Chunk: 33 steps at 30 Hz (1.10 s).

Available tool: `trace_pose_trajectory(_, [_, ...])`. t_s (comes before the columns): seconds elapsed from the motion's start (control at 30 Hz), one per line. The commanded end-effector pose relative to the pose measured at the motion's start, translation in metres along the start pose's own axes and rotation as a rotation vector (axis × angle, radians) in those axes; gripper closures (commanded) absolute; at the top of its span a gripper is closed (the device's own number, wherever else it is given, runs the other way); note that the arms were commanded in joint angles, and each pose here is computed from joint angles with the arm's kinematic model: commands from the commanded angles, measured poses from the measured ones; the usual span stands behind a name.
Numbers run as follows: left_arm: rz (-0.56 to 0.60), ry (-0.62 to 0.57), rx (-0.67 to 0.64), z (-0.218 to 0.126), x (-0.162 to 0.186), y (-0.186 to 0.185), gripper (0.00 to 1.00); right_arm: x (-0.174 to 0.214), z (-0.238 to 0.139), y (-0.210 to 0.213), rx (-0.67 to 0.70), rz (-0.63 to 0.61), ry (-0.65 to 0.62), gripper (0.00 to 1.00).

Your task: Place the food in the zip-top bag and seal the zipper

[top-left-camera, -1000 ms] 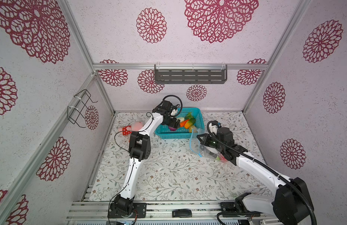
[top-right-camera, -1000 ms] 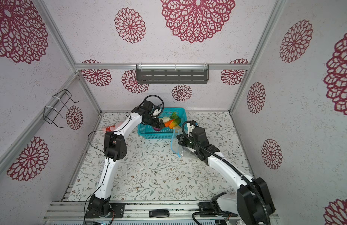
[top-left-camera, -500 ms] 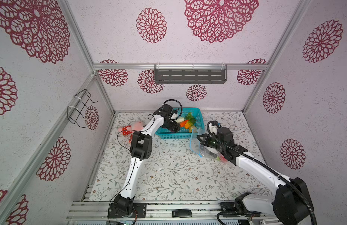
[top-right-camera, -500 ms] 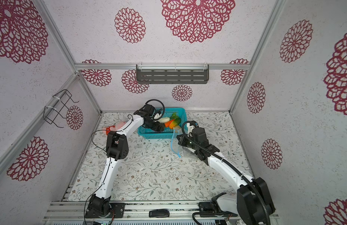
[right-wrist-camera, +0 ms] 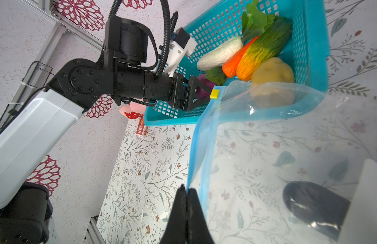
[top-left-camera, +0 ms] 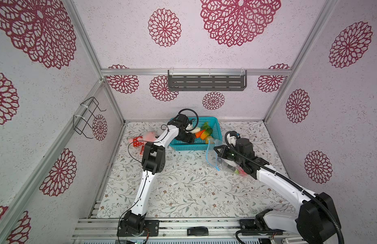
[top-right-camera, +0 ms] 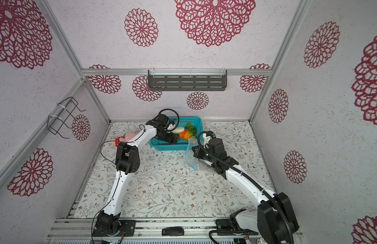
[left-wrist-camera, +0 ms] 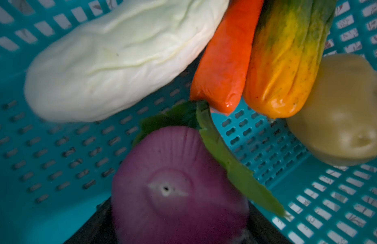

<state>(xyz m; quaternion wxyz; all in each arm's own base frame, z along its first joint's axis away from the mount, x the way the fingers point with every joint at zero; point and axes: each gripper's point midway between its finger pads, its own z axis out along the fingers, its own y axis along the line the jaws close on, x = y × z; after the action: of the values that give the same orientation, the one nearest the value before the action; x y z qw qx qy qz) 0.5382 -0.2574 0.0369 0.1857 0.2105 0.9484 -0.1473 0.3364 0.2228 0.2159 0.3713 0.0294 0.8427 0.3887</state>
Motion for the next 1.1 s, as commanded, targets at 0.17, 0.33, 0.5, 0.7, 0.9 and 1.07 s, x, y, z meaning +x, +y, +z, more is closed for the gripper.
trace_pose_trajectory(0.17, [-0.001,-0.099,0.017,-0.039,-0.029,-0.013,0.33,-0.014,-0.008,0.015,-0.036,-0.005,-0.035,1.00])
trace_pose_trajectory(0.33, [-0.009,-0.113,0.020,-0.052,-0.030,-0.017,0.42,-0.015,-0.009,0.016,-0.034,-0.011,-0.035,1.00])
trace_pose_trajectory(0.5, [-0.011,-0.135,0.020,-0.069,-0.029,-0.020,0.47,-0.015,-0.010,0.016,-0.032,-0.009,-0.041,1.00])
trace_pose_trajectory(0.7, [-0.020,-0.144,0.010,-0.083,-0.028,-0.020,0.52,-0.017,-0.011,0.017,-0.036,-0.012,-0.046,1.00])
trace_pose_trajectory(0.9, [-0.034,-0.152,0.026,-0.101,-0.023,-0.029,0.54,-0.017,-0.011,0.017,-0.036,-0.015,-0.048,1.00])
trace_pose_trajectory(1.07, [-0.045,-0.156,0.059,-0.122,-0.014,-0.048,0.56,-0.020,-0.011,0.018,-0.038,-0.018,-0.053,1.00])
